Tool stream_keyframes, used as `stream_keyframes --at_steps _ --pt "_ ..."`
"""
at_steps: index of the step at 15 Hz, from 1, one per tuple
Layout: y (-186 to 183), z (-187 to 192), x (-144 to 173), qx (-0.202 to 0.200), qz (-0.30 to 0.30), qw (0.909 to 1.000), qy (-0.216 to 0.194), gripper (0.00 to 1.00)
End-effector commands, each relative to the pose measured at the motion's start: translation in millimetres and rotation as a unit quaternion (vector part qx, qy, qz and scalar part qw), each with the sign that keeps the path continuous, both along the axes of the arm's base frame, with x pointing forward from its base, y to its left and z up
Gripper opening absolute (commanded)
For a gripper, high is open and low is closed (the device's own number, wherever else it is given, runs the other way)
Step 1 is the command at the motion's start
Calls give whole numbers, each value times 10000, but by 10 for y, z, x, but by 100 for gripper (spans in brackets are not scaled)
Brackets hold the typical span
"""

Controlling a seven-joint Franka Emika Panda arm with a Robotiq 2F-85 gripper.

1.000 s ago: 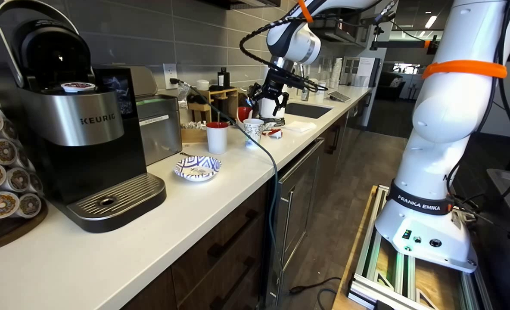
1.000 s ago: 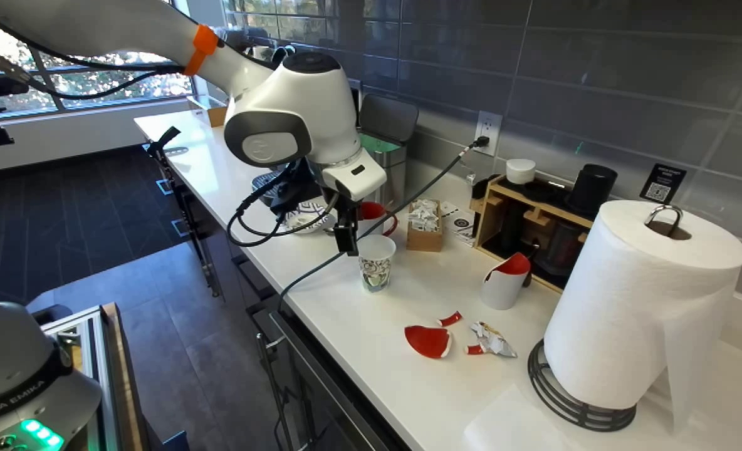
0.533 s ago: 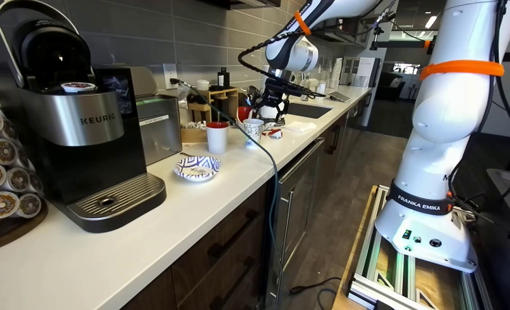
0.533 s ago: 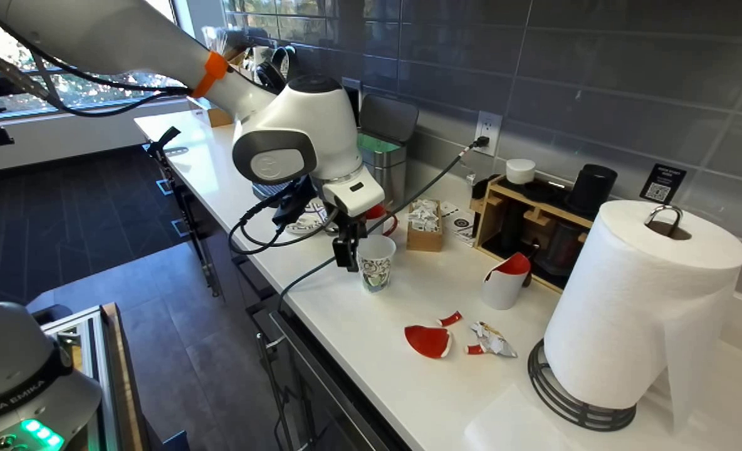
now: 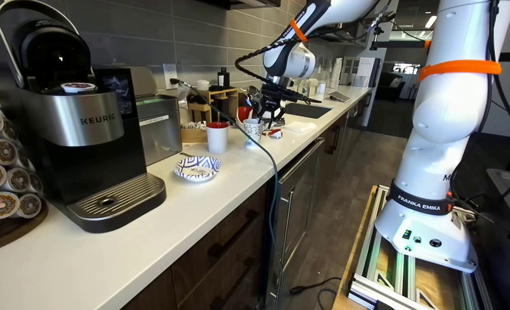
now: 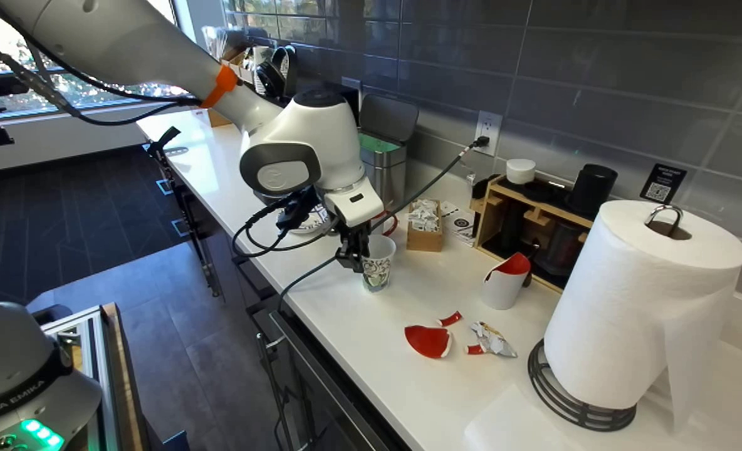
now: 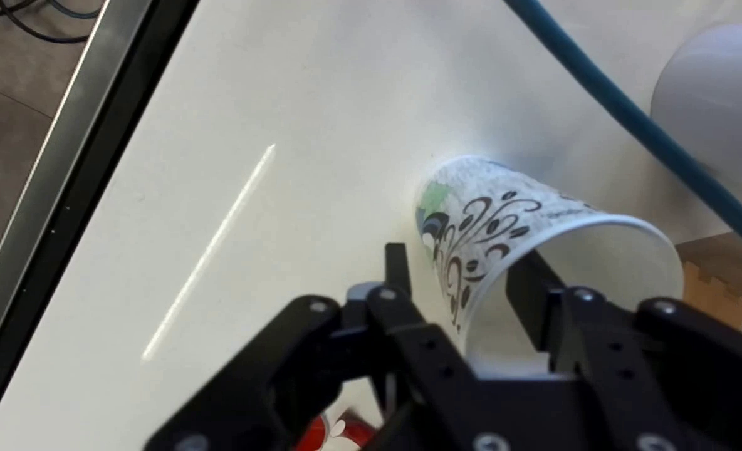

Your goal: Put the paper cup inside the cabinet

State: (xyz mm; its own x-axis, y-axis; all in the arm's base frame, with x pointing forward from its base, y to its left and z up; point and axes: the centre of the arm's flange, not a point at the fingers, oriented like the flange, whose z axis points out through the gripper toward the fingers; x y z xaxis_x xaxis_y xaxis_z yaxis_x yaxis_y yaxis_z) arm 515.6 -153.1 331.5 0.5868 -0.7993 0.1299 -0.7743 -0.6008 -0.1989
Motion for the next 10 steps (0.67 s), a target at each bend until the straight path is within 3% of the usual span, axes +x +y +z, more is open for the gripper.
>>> stream_keyframes --at_steps 1,3,6,10 --pt "40 -56 72 -51 -236 9997 -32 15" --pt "33 -16 64 -64 -291 9996 -12 0" --pt "-12 149 -29 -117 -101 9999 76 0" --pt "-175 546 -263 -78 367 9990 -262 1"
